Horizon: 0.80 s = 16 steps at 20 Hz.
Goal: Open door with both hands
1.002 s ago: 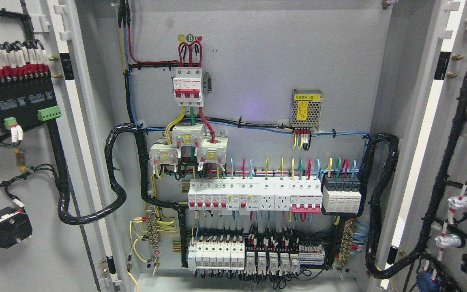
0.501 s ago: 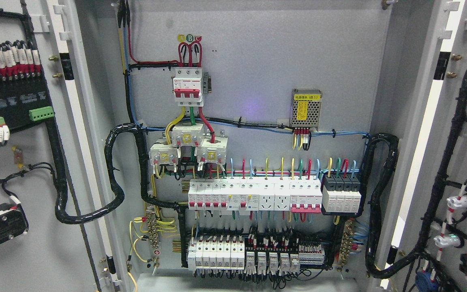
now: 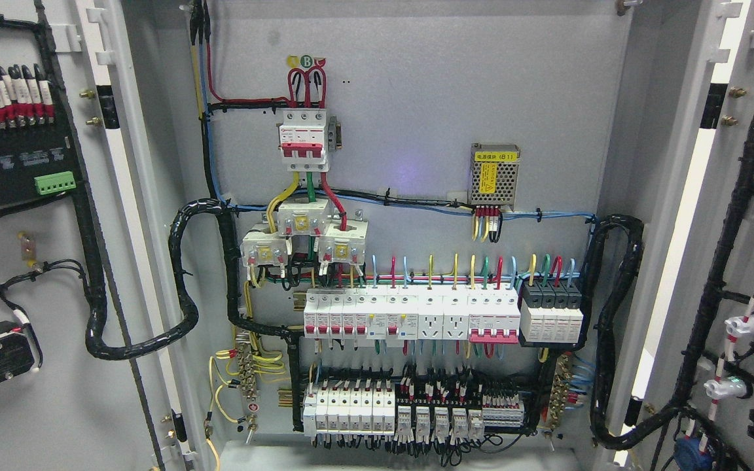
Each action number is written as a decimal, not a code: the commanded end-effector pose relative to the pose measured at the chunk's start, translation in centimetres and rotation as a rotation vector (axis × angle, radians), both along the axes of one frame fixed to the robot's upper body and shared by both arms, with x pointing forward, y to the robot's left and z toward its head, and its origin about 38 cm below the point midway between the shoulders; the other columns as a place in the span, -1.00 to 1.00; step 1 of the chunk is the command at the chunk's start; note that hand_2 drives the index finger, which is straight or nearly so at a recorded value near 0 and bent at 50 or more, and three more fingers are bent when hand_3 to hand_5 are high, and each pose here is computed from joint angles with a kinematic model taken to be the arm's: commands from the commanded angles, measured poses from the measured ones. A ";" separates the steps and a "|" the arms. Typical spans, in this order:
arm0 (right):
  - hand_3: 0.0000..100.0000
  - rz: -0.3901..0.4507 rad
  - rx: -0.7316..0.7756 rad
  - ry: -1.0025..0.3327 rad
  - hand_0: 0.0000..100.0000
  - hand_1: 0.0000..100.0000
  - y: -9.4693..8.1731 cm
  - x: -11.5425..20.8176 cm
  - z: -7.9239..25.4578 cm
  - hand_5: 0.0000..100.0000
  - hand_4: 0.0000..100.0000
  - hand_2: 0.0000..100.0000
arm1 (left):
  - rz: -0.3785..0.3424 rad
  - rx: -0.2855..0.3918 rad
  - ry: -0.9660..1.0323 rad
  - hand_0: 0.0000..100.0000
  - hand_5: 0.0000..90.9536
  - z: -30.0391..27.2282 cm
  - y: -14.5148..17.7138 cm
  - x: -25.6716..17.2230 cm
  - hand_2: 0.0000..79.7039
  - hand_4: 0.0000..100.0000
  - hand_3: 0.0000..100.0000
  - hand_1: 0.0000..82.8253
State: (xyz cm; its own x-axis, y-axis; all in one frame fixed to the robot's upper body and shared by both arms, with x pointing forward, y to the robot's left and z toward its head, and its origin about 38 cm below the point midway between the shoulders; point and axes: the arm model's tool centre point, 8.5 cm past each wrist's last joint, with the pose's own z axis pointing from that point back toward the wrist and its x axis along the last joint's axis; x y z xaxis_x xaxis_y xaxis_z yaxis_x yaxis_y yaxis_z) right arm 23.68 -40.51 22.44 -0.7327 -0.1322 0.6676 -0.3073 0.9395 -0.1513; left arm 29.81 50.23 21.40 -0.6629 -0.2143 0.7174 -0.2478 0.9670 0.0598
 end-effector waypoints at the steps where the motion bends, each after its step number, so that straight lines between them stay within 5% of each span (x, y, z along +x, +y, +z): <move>1: -1.00 -0.056 0.016 0.008 -0.90 -1.00 -2.5 -0.1 0.2 -1.00 -1.00 -1.00 | 0.052 -0.014 0.067 -0.76 -1.00 -1.6 2.3 0.5 -1.00 -1.00 -1.00 -0.06; 16: -1.00 -0.109 0.010 0.039 -0.90 -1.00 -5.3 -0.1 -0.2 -1.00 -1.00 -1.00 | 0.025 -0.038 0.135 -0.76 -1.00 -2.3 1.6 1.4 -1.00 -1.00 -1.00 -0.06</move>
State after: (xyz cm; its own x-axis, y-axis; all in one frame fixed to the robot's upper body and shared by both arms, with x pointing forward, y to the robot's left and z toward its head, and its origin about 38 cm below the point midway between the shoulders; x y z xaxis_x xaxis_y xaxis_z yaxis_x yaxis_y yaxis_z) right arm 23.58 -43.95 22.43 -0.7296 -0.0949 0.6772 -0.2401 0.9628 -0.1238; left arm 31.31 51.78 20.60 -0.6032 -0.2095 0.7696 -0.2723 0.9610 0.0481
